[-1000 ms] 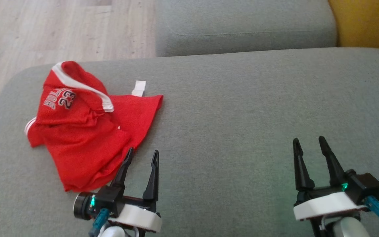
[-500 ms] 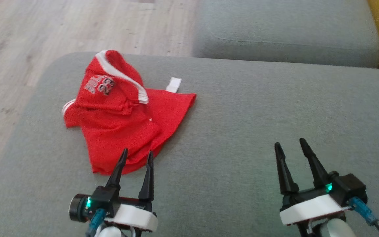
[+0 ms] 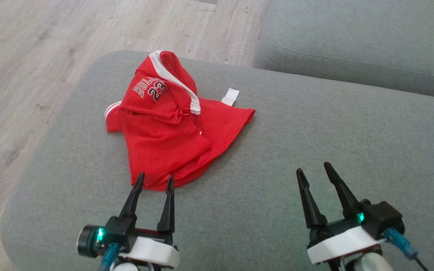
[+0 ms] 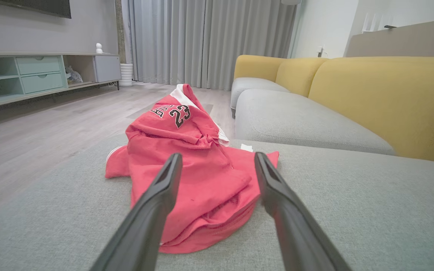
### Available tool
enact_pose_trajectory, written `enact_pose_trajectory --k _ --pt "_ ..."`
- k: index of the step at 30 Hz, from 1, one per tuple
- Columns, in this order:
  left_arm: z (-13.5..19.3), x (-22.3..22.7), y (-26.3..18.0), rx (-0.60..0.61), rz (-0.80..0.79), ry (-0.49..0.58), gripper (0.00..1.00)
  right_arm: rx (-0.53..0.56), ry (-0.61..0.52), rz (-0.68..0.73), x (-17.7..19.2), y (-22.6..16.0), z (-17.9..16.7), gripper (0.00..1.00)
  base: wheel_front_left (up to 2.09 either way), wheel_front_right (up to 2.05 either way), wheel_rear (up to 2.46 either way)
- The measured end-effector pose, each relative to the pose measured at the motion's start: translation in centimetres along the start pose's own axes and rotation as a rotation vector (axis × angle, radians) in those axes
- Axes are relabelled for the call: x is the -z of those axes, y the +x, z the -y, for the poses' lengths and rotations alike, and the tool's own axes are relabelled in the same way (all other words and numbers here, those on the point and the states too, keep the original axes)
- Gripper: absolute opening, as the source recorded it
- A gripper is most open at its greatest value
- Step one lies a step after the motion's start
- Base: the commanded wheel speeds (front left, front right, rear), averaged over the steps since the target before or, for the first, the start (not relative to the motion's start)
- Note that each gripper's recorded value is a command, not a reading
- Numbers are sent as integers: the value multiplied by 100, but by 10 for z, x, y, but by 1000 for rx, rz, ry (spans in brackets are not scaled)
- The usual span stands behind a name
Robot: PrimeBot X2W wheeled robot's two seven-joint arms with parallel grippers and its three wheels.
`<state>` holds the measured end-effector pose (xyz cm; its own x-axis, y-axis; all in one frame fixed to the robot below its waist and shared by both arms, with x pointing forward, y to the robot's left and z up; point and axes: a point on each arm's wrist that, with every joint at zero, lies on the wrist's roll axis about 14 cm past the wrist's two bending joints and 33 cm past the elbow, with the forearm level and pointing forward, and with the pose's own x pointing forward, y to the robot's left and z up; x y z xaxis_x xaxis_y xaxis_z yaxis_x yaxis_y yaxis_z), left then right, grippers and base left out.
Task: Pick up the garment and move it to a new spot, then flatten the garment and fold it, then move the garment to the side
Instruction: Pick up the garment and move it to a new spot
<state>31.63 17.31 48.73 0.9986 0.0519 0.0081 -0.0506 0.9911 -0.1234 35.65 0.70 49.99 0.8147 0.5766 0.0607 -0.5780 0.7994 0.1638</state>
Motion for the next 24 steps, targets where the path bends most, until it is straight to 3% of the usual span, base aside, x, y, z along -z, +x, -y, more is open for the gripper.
enact_pose_trajectory --k 9,16,24 --pt "-6 -4 1 -20 12 0 100 -18 11 -9 3 0 -6 100 0 0 0" --pt "4 1 14 39 -8 29 100 35 25 -16 7 -4 11 100 0 0 0" --pt "19 -36 100 252 19 215 100 151 41 2 7 1 56 100 0 0 0"
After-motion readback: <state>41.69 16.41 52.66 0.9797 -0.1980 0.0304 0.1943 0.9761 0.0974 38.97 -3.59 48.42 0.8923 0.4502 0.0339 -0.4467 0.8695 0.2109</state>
